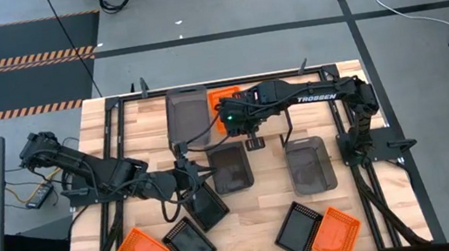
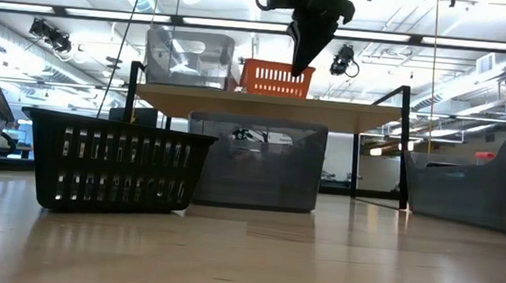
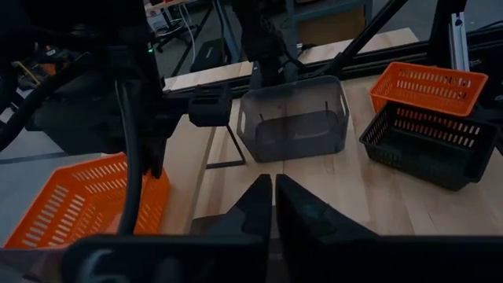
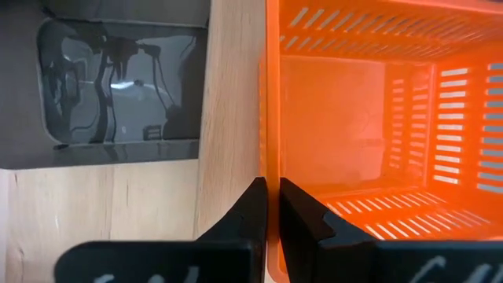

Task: Stack baskets on shelf by color
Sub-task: Put the middle orange bin on the shelf

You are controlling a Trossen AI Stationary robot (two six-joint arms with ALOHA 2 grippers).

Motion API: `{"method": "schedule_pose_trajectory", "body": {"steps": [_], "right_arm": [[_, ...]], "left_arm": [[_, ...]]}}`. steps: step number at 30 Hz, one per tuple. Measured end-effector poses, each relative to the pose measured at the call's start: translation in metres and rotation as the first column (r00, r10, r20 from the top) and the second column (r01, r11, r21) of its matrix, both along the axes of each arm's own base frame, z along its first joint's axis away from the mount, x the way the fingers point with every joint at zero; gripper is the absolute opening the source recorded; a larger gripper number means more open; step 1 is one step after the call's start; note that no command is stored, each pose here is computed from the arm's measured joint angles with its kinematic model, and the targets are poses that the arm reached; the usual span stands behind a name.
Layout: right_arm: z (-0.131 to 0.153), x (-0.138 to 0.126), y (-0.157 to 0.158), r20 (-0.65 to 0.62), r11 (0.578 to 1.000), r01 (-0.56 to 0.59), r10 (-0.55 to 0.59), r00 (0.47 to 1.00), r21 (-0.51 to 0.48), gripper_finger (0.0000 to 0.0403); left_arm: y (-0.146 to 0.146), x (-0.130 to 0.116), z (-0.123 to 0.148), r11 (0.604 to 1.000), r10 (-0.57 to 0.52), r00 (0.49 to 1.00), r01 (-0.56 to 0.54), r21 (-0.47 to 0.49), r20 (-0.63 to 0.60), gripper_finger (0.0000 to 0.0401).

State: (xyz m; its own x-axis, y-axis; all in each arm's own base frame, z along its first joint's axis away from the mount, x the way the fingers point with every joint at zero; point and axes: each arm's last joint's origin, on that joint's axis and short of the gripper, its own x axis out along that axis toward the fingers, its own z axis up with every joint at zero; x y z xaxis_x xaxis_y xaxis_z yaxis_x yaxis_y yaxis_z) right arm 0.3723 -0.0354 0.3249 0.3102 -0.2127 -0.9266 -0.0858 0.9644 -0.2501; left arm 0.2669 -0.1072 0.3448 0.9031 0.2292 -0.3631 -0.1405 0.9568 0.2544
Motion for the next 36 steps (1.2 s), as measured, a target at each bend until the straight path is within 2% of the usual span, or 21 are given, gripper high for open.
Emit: {"method": "schedule_pose_trajectory", "body": {"steps": [8,17,26,36], "right_arm": [[0.0,0.0,0.0,0.008,1.0,0.028,-0.028,1.0,0.01,0.0028],[0.0,-0.001,-0.001,0.027,0.982,0.182,-0.183,0.983,0.046,0.0028],[0.0,-0.001,0.007,0.017,0.99,0.129,-0.13,0.991,0.058,0.0027],[-0.001,-0.001,0.014,0.006,0.993,0.106,-0.107,0.994,0.056,0.0029]], "left_arm": [[0.0,0.0,0.0,1.0,0.0,1.0,0.0,0.0,0.0,0.0031],[0.0,0.0,0.0,1.0,0.0,1.0,0.0,0.0,0.0,0.0023],[0.0,0.0,0.0,1.0,0.0,1.0,0.0,0.0,0.0,0.0034],[0.0,0.0,0.0,1.0,-0.001,1.0,0.001,0.0,0.0,0.0026]]}}
